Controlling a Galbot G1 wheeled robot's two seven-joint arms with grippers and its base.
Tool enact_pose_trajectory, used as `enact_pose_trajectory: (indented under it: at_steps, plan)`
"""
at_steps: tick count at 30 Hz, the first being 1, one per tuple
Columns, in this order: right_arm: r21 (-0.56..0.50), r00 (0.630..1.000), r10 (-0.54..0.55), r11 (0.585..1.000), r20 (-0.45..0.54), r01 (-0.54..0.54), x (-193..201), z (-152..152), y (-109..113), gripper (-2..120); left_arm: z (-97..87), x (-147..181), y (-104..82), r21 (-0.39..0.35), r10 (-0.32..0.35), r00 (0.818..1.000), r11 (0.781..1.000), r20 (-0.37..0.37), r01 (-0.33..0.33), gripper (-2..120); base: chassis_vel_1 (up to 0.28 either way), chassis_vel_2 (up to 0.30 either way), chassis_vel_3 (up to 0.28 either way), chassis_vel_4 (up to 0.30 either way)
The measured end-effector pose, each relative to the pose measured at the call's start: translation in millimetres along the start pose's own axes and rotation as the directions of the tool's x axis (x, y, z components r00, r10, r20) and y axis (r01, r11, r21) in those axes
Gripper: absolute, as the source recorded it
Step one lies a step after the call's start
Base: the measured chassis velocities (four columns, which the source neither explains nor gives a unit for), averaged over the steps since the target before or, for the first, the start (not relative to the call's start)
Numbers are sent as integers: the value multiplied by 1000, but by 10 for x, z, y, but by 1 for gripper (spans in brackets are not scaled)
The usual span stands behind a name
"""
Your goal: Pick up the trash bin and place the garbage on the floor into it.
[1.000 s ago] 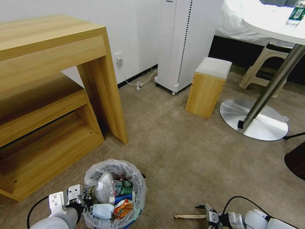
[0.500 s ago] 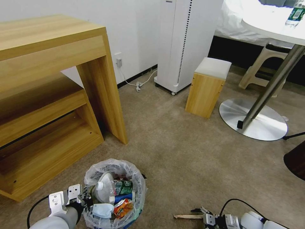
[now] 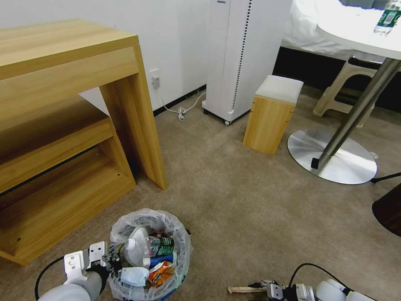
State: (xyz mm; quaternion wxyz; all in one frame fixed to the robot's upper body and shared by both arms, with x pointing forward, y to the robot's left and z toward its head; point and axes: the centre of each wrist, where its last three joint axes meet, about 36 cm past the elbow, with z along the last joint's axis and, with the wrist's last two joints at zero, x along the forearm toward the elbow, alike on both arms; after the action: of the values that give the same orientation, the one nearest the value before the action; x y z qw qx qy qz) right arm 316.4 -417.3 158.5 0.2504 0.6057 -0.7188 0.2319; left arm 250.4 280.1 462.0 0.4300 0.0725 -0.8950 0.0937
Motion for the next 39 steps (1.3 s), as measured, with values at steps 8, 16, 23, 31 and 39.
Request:
enact_pose_trajectory:
  at_steps: [8,16,23,31,39]
  plan:
    - [-19,999,37,999,16,-37,-39,-49,-6,3,-4,-14,5,-3,-1,1000,1000,-1,1,0,0,0,0,0]
    - [-38,998,61,997,35,-60,-86,-117,-32,0,-17,-18,4,-3,-1,1000,1000,3,1,0,0,0,0,0]
    - [-42,997,58,998,58,-55,-128,-181,-53,0,-25,-5,10,1,1,1000,1000,1,-1,0,0,0,0,0]
    - [-61,978,108,993,178,-99,-30,-499,-221,0,-68,89,24,7,6,1000,1000,5,-6,0,0,0,0,0]
    - [-53,919,126,992,374,-115,-82,-960,-442,0,-105,167,24,10,10,1000,1000,12,-10,0,0,0,0,0]
